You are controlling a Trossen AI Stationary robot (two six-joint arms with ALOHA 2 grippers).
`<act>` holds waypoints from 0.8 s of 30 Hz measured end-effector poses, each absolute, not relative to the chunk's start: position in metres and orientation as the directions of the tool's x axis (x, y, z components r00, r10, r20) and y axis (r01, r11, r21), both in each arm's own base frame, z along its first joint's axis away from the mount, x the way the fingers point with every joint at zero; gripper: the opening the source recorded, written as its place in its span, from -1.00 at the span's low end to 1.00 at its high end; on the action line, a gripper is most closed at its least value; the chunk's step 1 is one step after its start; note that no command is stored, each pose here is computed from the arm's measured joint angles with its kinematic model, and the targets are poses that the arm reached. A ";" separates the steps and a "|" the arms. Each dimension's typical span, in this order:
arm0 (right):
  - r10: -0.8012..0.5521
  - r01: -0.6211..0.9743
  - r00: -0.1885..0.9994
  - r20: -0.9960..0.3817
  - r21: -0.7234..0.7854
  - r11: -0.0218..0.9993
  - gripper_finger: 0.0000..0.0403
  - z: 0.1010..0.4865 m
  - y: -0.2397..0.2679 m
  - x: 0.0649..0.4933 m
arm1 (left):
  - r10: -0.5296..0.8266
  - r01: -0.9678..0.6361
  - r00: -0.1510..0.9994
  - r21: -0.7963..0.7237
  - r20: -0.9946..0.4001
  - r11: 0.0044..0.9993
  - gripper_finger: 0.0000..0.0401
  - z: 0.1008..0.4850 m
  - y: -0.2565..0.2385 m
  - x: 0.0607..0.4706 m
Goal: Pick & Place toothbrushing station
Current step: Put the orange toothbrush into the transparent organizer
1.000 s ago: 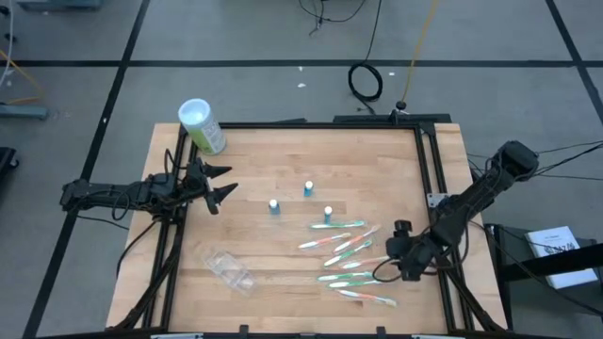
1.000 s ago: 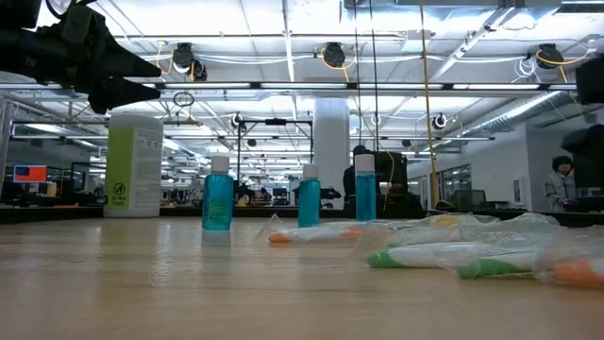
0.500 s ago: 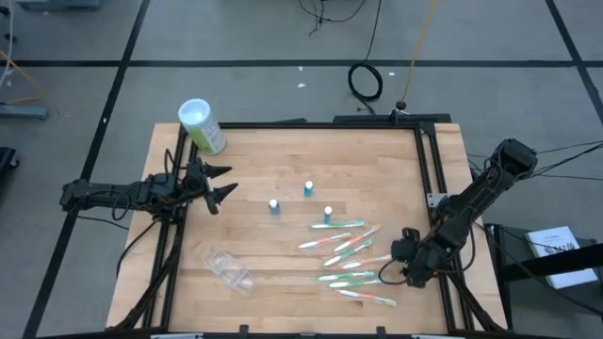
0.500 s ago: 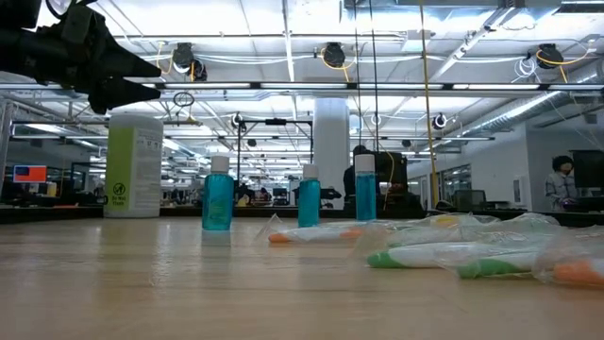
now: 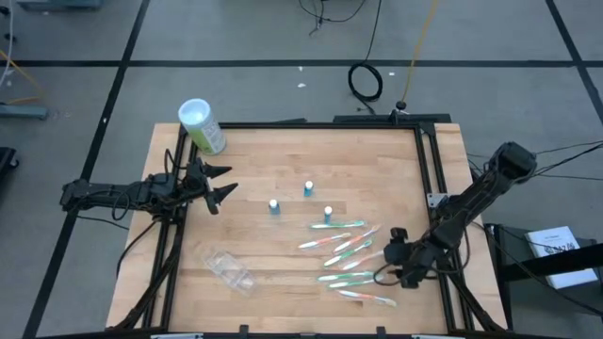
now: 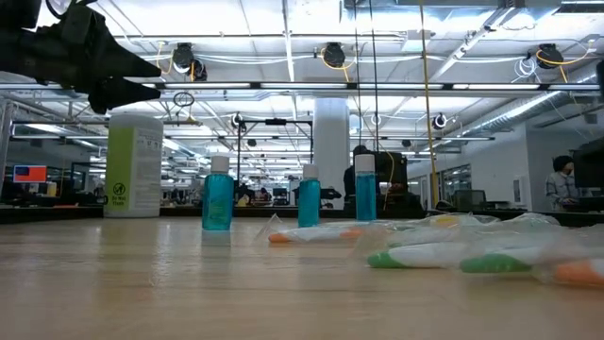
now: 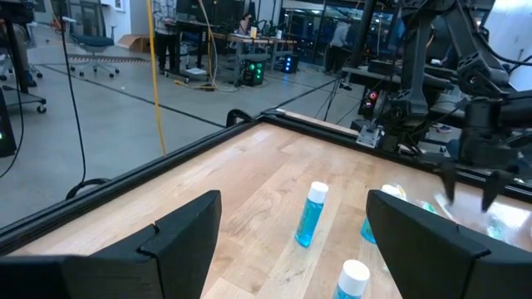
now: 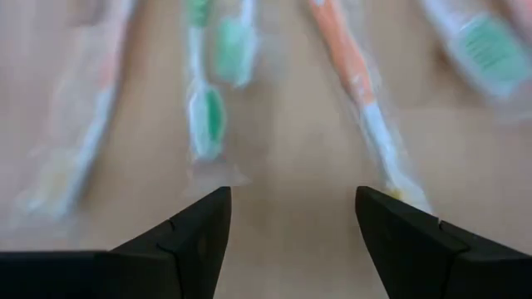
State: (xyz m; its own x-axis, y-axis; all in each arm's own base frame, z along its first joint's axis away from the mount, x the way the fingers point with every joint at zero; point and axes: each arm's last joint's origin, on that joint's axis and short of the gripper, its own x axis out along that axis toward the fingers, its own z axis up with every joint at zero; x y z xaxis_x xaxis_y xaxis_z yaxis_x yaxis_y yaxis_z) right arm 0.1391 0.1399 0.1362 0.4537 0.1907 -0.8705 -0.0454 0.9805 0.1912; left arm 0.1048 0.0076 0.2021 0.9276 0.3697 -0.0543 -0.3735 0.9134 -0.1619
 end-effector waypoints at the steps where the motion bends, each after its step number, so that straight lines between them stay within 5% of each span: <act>1: 0.168 -0.040 0.455 -0.874 0.169 0.985 0.24 0.135 0.138 0.141 | 0.370 -0.374 0.927 -0.162 -0.054 0.913 0.54 0.202 0.008 0.105; 18: -0.345 0.165 0.571 -0.745 -0.308 0.937 0.24 0.130 0.090 0.171 | 0.370 -0.374 0.927 -0.162 -0.054 0.913 0.54 0.202 0.008 0.105; 24: -0.424 0.376 0.571 -0.703 -0.234 0.896 0.24 0.133 0.073 0.183 | 0.370 -0.374 0.928 -0.162 -0.054 0.913 0.54 0.202 0.008 0.105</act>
